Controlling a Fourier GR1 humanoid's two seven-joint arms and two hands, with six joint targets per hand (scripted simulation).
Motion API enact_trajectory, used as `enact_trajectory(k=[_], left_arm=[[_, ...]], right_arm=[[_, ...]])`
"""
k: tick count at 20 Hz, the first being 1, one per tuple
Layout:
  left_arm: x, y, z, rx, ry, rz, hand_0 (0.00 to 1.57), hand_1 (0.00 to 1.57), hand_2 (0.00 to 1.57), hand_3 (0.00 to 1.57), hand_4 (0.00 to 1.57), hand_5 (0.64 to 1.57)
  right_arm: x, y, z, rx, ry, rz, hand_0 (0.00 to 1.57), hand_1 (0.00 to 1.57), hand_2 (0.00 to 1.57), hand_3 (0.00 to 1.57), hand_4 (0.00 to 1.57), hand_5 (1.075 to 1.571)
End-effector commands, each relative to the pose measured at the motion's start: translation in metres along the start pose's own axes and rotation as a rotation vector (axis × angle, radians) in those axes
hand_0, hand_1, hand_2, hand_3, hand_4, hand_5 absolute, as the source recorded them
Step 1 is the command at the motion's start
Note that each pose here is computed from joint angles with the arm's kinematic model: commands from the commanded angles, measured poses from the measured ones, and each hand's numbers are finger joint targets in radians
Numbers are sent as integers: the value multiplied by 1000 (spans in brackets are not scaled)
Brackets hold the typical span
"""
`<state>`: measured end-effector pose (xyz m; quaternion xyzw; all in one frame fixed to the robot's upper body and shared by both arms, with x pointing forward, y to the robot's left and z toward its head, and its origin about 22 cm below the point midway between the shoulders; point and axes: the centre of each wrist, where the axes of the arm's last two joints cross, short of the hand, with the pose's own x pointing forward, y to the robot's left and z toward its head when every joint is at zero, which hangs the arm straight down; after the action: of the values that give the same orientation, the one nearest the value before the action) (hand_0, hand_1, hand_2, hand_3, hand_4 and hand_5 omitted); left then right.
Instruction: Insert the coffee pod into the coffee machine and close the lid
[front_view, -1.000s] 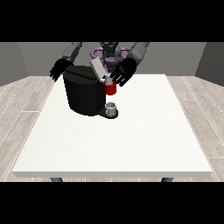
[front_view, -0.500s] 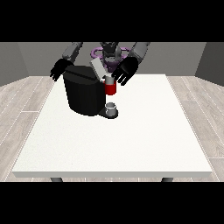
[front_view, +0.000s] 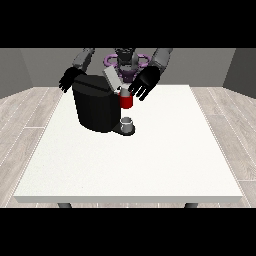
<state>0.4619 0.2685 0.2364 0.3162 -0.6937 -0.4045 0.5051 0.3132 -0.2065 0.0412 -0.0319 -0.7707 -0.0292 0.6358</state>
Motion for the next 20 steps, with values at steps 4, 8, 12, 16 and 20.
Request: enact_trajectory(k=[4, 8, 12, 16, 20], left_arm=[[0, -7, 0, -103, -12, -66, 0, 0, 0, 0, 0, 1571], [13, -20, -5, -97, 0, -83, 0, 0, 0, 0, 0, 1571], [12, -25, -3, -129, -2, -53, 0, 0, 0, 0, 0, 1571], [-3, -24, 3, -120, 20, -43, 0, 0, 0, 0, 0, 1571], [-8, -36, 7, -120, 15, -23, 0, 0, 0, 0, 0, 1571]], right_arm=[[3, -3, -9, -42, 25, -15, 0, 0, 0, 0, 419, 1571], [-11, -23, -4, -45, 37, 9, 0, 0, 0, 0, 360, 1571], [-31, -31, 9, -58, 73, 9, 0, 0, 0, 0, 387, 1571], [-17, -36, 2, -55, 66, 34, 0, 0, 0, 0, 416, 1571], [-19, -23, 4, -75, 110, -13, 0, 0, 0, 0, 381, 1571]])
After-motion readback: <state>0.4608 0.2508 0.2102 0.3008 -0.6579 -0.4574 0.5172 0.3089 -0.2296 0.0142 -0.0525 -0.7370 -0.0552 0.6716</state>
